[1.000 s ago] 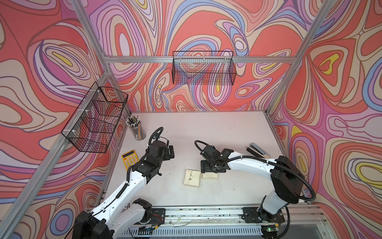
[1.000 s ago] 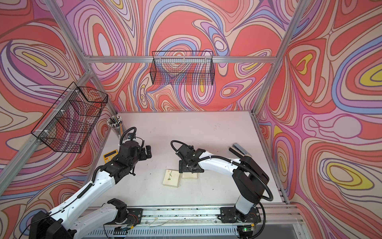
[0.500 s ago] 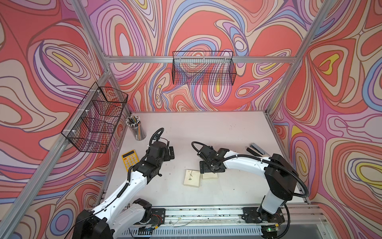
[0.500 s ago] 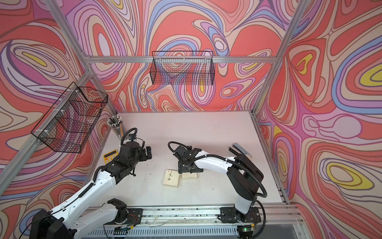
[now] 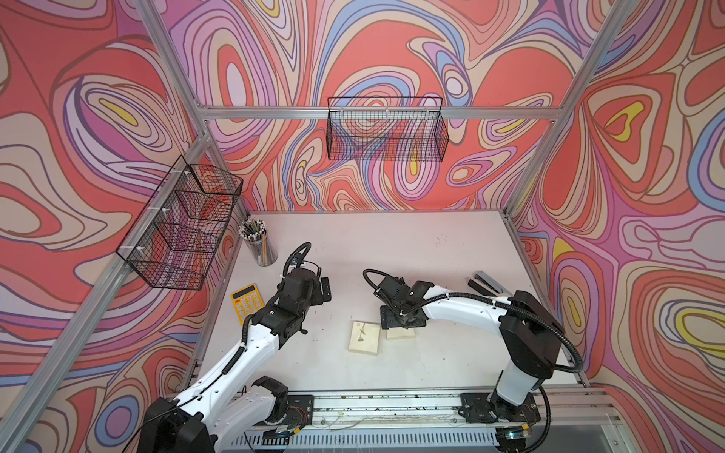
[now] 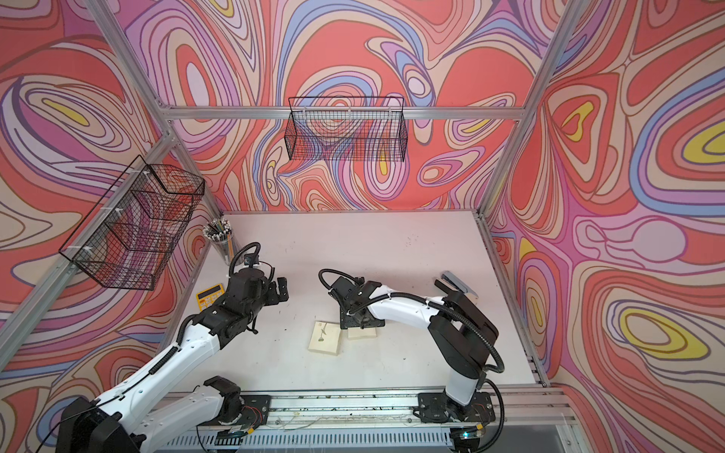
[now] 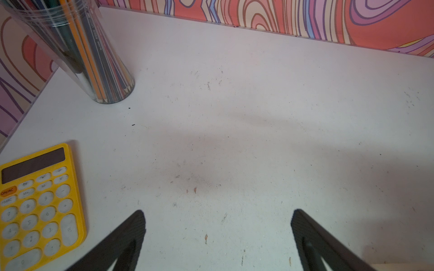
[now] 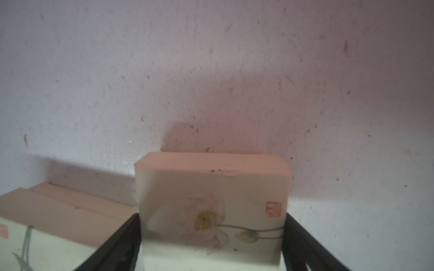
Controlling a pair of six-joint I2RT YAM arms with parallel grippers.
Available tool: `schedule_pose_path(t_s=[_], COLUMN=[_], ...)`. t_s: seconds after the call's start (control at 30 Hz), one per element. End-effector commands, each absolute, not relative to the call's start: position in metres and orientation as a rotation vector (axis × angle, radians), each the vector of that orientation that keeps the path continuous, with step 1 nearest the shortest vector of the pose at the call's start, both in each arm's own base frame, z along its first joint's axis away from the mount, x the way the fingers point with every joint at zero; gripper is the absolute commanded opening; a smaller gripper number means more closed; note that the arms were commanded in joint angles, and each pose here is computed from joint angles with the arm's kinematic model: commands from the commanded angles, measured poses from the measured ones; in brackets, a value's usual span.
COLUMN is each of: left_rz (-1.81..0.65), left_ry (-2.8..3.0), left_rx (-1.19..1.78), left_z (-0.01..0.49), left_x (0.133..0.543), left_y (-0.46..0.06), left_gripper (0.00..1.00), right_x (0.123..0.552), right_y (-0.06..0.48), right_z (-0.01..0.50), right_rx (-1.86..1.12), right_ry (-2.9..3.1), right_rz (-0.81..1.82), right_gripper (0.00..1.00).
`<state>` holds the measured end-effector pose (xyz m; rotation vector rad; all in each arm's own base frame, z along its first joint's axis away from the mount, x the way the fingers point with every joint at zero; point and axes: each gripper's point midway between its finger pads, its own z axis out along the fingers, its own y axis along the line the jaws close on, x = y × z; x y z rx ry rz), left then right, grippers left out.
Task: Take the rings out of the lift-off lid box
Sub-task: Pick up the jewelry box from the center of the board.
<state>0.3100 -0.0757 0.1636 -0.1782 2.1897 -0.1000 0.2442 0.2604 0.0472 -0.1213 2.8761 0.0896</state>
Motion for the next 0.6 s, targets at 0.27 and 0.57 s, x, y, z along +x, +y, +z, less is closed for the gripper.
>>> schedule_pose_path(t_s=[0.27,0.57], left_rz=[-0.198,-0.503], left_ry=[2.196,2.199], left_rx=[-0.153,-0.104], left_z=[0.163,0.168], left_x=[0.307,0.301], left_y=[-0.089,-0.130], left_gripper=[1.00,1.00], right_x=[0.251,0.259], right_y=[0.264,0.276], right_z=[0.080,0.110], right_rx=[-0.022,0.043], right_ry=[2.793,2.720], right_rz=[0.189,0.438], right_gripper=[0.79,0.79])
